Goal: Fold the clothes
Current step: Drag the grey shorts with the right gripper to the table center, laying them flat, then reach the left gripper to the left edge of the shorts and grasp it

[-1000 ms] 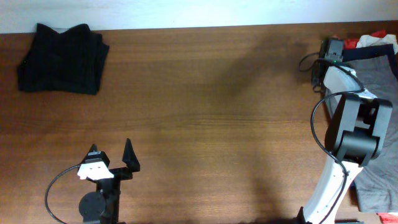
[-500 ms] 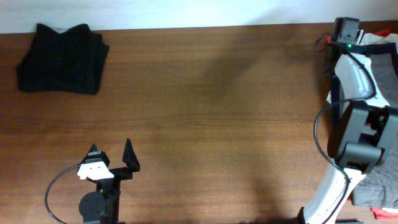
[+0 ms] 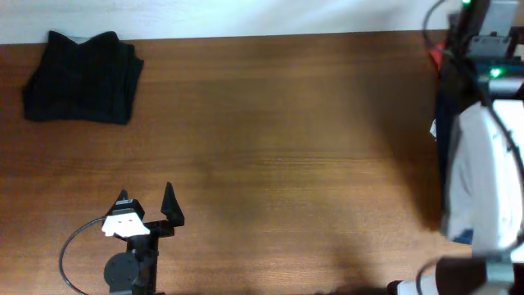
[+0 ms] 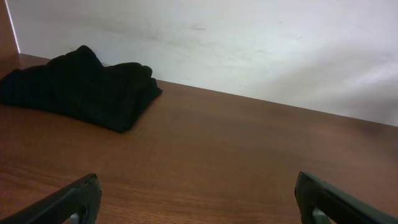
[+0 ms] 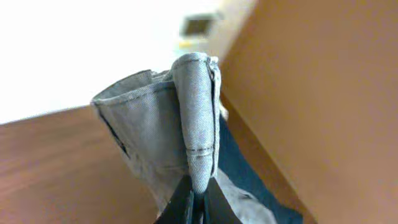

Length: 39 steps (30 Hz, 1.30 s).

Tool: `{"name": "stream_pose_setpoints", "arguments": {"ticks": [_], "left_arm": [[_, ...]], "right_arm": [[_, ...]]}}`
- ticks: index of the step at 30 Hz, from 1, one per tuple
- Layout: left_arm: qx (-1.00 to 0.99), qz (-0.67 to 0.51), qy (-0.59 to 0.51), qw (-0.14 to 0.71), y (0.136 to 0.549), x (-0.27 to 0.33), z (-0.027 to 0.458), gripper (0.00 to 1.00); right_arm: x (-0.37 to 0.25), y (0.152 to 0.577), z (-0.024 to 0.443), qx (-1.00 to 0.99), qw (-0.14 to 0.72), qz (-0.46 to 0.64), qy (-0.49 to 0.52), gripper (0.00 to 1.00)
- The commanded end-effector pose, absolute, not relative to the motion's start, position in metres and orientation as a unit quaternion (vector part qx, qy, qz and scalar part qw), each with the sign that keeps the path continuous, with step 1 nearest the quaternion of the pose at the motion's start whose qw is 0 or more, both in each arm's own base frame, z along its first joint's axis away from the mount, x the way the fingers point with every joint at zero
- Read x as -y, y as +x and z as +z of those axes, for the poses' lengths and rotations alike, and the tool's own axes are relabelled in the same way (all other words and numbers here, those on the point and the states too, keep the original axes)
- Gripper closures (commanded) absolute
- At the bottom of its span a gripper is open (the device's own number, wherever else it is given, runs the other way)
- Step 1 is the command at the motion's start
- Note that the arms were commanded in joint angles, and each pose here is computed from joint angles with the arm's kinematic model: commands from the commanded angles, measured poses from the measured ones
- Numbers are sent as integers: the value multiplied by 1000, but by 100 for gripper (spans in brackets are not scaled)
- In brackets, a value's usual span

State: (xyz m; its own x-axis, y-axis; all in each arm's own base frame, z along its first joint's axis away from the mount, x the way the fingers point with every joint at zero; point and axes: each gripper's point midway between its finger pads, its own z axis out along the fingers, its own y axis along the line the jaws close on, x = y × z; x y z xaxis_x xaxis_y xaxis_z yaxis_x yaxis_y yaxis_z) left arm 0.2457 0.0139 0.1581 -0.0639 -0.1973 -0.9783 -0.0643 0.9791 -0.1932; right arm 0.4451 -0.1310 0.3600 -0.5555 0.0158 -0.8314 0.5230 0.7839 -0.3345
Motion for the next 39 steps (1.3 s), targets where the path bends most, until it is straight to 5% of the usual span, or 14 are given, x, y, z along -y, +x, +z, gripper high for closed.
{"name": "stream_pose_setpoints", "arguments": {"ticks": [1, 8, 12, 16, 17, 18, 19, 20, 24, 27, 32, 35, 39], "left_arm": [[-730, -45, -83, 677, 246, -13, 156, 1], [-730, -45, -83, 677, 246, -13, 156, 1], [-730, -45, -83, 677, 246, -13, 156, 1], [-730, -45, -83, 677, 246, -13, 156, 1], [-730, -45, -83, 677, 246, -13, 156, 1], [-730, -45, -83, 677, 246, -13, 156, 1], [-730, -45, -83, 677, 246, -13, 156, 1], [-730, -45, -83, 677, 246, -13, 156, 1], [-730, -45, -83, 677, 246, -13, 156, 1], [-730, -45, -83, 677, 246, -13, 156, 1], [-730, -45, -83, 677, 246, -13, 156, 1], [-730, -45, -83, 677, 246, -13, 156, 1], [-726, -34, -93, 680, 245, -18, 158, 1]], "right_arm": [[49, 440, 391, -832, 487, -252, 89, 96], [-175, 456, 309, -892, 445, 11, -79, 96], [-299, 424, 225, -912, 349, 96, -193, 96], [-370, 379, 219, -896, 331, 160, -250, 96], [-380, 372, 223, -891, 335, 167, -259, 82], [-383, 368, 225, -889, 335, 169, -263, 78], [-384, 365, 229, -887, 337, 172, -265, 63], [-383, 365, 234, -885, 341, 173, -264, 35], [-331, 395, 282, -882, 400, 142, -204, 1], [-224, 418, 320, -897, 424, 65, -109, 1], [-96, 383, 279, -962, 272, -12, -24, 1], [-75, 364, 254, -981, 192, -8, -4, 1], [-73, 367, 251, -982, 189, -4, 1, 1]]}}
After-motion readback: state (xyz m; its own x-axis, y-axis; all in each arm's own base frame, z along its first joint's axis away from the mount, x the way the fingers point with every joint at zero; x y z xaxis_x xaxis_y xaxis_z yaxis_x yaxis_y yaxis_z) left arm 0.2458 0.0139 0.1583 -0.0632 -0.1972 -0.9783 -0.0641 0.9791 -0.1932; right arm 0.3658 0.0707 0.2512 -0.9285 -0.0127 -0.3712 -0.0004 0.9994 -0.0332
